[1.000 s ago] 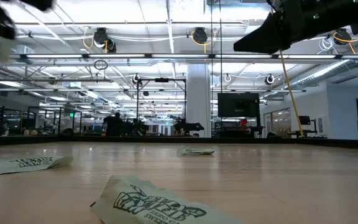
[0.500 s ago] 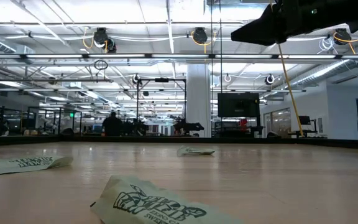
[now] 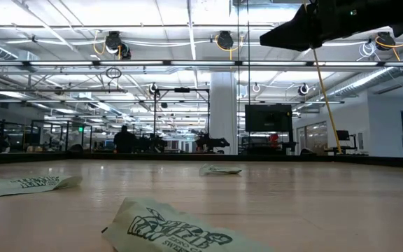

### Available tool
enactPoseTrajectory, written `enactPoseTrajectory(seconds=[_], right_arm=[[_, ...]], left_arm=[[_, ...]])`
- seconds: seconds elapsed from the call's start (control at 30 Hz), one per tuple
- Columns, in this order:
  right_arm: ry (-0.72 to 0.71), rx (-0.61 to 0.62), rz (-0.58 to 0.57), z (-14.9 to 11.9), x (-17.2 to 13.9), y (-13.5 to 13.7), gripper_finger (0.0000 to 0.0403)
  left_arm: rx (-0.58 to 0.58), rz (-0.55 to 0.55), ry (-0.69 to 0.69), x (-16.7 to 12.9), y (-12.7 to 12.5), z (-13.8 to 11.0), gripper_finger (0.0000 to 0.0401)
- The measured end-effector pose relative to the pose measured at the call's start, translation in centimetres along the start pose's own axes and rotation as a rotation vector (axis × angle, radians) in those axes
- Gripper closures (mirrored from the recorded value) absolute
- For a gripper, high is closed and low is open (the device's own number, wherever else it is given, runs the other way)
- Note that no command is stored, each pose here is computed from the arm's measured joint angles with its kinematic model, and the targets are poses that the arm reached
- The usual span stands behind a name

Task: Pick and place Stevia / Truvia into bins
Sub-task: Put the stevia packet into the left transparent container, then put the stevia packet into the right transparent container

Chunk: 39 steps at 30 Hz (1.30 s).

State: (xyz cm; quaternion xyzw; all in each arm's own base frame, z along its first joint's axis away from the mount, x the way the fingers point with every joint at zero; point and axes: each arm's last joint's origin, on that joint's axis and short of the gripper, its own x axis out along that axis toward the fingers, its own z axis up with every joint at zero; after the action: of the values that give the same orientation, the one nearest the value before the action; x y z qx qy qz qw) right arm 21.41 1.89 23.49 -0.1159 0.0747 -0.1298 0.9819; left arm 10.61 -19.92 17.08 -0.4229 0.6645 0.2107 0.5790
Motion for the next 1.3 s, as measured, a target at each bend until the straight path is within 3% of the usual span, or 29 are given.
enactPoseTrajectory(seconds=[0.27,0.37,0.5,0.6,0.77,0.93,1.1,1.3], right_arm=[[0.000,0.002,0.000,0.0,0.0,0.0,0.0289],[0.003,0.006,0.008,0.0,0.0,0.0,0.0289],[0.020,0.025,0.163,-0.4,0.0,0.4,0.0289],[0.001,0.058,0.242,-0.4,0.3,0.6,0.0289],[0.050,0.095,0.234,-1.1,1.3,0.6,0.0289],[0.100,0.118,0.338,-1.2,3.7,1.4,0.0289],[0.220,0.090,0.353,-3.0,6.5,2.5,0.0288],[0.375,0.120,0.327,-6.4,8.3,1.8,0.0288]], left_arm=[[-0.003,0.001,0.003,0.1,0.1,0.1,0.0290],[-0.018,-0.011,0.069,-0.3,-0.2,0.3,0.0289],[-0.045,-0.056,0.147,-1.7,-0.5,0.8,0.0288],[-0.019,-0.166,0.110,-3.7,-0.6,1.3,0.0288],[0.094,-0.436,-0.139,-7.7,-0.7,2.1,0.0288],[0.288,-0.579,-0.489,-11.0,-0.2,3.5,0.0288],[0.372,-0.556,-0.851,-12.9,0.4,5.1,0.0288],[0.432,-0.428,-1.042,-13.3,0.3,6.6,0.0288]])
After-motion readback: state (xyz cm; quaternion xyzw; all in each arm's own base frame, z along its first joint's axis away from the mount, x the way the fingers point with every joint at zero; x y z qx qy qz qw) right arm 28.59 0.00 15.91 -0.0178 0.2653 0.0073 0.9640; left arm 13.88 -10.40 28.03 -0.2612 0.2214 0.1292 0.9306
